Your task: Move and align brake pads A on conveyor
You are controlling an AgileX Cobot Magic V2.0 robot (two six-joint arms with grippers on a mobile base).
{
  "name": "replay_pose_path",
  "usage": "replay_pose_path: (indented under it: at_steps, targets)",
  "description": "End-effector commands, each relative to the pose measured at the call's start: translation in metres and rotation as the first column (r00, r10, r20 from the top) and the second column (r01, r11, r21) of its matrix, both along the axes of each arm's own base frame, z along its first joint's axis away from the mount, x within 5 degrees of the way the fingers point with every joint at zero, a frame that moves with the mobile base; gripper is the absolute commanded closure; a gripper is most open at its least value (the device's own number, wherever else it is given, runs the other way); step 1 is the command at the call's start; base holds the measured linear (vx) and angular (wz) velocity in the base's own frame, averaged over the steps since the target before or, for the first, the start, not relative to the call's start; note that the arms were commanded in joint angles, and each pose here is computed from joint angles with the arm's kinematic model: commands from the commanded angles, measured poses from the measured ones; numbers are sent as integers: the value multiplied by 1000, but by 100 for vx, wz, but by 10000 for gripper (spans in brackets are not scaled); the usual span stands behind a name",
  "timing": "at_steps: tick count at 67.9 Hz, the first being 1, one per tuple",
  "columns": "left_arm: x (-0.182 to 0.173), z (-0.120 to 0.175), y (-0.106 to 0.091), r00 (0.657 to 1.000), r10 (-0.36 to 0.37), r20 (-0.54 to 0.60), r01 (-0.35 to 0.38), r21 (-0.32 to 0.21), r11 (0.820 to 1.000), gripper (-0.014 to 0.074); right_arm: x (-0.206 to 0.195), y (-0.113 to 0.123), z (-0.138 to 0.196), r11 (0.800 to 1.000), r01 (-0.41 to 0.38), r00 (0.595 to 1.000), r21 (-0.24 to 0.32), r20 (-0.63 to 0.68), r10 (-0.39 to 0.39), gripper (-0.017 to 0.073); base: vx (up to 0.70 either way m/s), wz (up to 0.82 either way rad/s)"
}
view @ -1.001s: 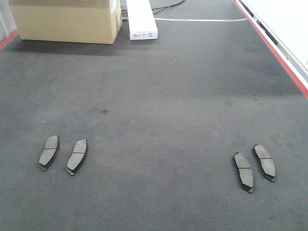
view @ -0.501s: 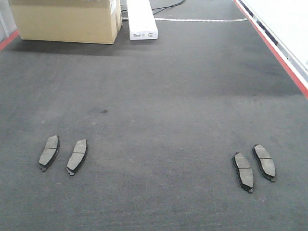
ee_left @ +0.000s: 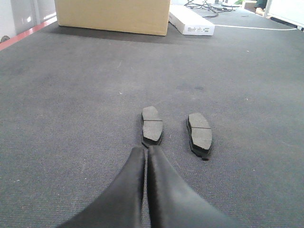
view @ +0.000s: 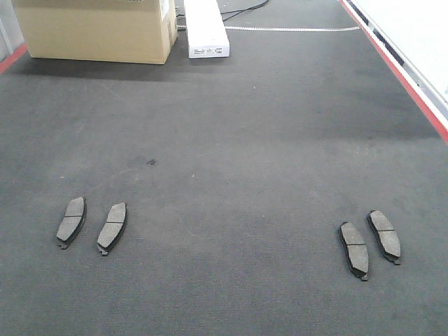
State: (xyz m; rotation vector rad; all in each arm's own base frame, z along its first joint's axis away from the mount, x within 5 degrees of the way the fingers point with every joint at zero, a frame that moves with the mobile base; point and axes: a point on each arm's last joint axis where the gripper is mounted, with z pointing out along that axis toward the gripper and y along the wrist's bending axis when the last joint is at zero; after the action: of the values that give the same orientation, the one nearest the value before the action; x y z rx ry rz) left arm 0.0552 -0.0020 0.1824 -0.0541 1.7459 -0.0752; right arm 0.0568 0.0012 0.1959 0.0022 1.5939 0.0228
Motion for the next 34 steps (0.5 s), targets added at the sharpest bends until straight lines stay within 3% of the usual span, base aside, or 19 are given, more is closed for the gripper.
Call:
replay_pose_path:
  at_steps: [1,34]
  targets:
    - [1,2,0,998,4,70,-4,-11,1000,599,-1,-1,4,1000,10,997,-8,79,-10,571,0,0]
    - [1,2,0,998,4,70,-4,-11,1000,599,-1,-1,4,1000,10,997,-8,79,-10,571,0,0]
